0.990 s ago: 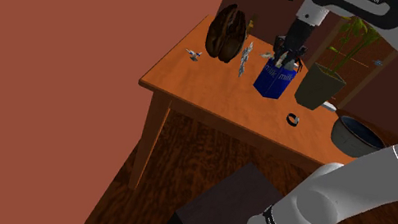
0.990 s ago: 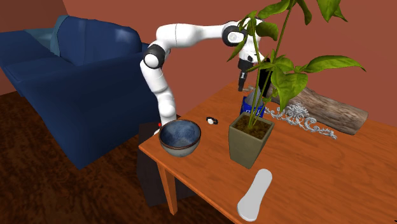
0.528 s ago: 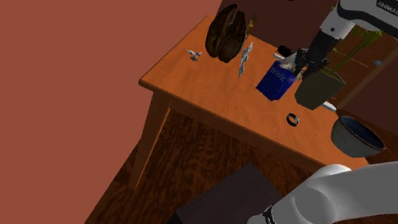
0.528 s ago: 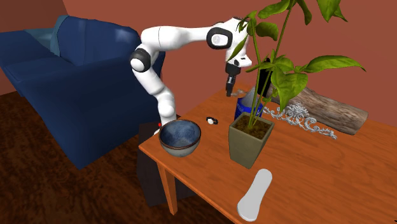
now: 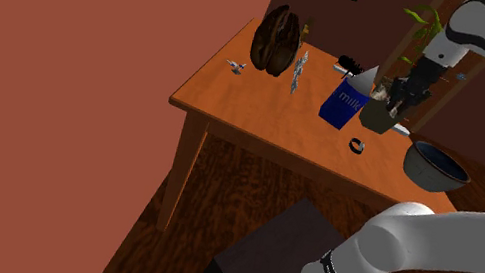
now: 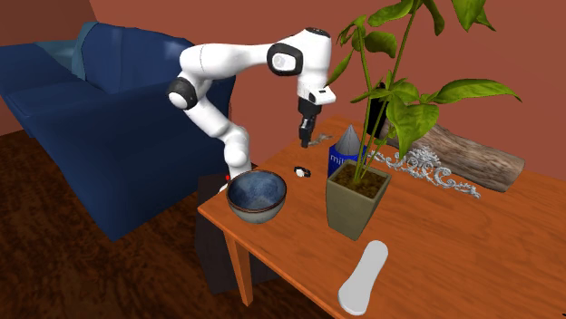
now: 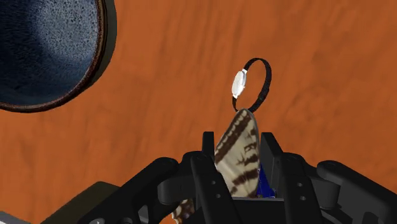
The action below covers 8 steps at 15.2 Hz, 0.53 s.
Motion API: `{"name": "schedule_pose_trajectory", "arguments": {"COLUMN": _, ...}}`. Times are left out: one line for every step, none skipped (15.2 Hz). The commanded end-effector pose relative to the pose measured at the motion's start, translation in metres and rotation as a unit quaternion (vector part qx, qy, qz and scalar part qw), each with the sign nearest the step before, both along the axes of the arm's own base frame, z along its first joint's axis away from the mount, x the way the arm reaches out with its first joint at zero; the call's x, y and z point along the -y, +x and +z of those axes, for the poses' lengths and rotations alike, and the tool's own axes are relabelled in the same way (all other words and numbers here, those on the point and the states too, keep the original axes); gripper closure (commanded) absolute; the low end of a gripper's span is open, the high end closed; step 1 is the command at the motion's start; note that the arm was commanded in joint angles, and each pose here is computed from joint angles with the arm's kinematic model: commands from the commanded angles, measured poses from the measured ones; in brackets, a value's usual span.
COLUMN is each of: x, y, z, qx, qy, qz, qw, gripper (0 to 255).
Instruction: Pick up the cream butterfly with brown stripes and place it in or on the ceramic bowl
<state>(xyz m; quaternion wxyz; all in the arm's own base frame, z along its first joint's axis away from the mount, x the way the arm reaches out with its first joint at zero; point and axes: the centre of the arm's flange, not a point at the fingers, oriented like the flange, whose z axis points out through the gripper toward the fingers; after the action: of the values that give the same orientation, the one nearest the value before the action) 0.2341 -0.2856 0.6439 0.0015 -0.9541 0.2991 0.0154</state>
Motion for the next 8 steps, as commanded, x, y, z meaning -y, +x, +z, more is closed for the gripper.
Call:
{"name": "schedule_pose_trajectory", "arguments": {"x": 0.011, "y": -0.026, "z": 0.002, "qx": 0.000, "qy": 0.000, "qz": 0.000, "qw": 1.0000, "gripper": 255}}
{"name": "schedule_pose_trajectory", "arguments": {"x": 0.017, "y": -0.038, "z": 0.002, "qx": 0.000, "qy": 0.000, "qz": 0.000, "qw": 1.0000, "gripper": 255}}
{"name": "schedule_pose_trajectory", "arguments": {"x": 0.022, "y": -0.050, "z": 0.002, "qx": 0.000, "qy": 0.000, "qz": 0.000, "qw": 1.0000, "gripper": 255}}
{"name": "schedule_pose_trajectory", "arguments": {"x": 0.027, "y": -0.062, "z": 0.002, "qx": 0.000, "qy": 0.000, "qz": 0.000, "qw": 1.0000, "gripper": 255}}
{"name": "schedule_pose_trajectory", "arguments": {"x": 0.032, "y": -0.075, "z": 0.002, "qx": 0.000, "qy": 0.000, "qz": 0.000, "qw": 1.0000, "gripper": 255}}
{"name": "schedule_pose_trajectory", "arguments": {"x": 0.037, "y": -0.087, "z": 0.003, "qx": 0.000, "qy": 0.000, "qz": 0.000, "qw": 1.0000, "gripper": 255}}
{"name": "schedule_pose_trajectory", "arguments": {"x": 0.042, "y": -0.099, "z": 0.003, "qx": 0.000, "qy": 0.000, "qz": 0.000, "qw": 1.0000, "gripper": 255}}
{"name": "schedule_pose_trajectory", "arguments": {"x": 0.047, "y": -0.111, "z": 0.003, "qx": 0.000, "qy": 0.000, "qz": 0.000, "qw": 1.0000, "gripper": 255}}
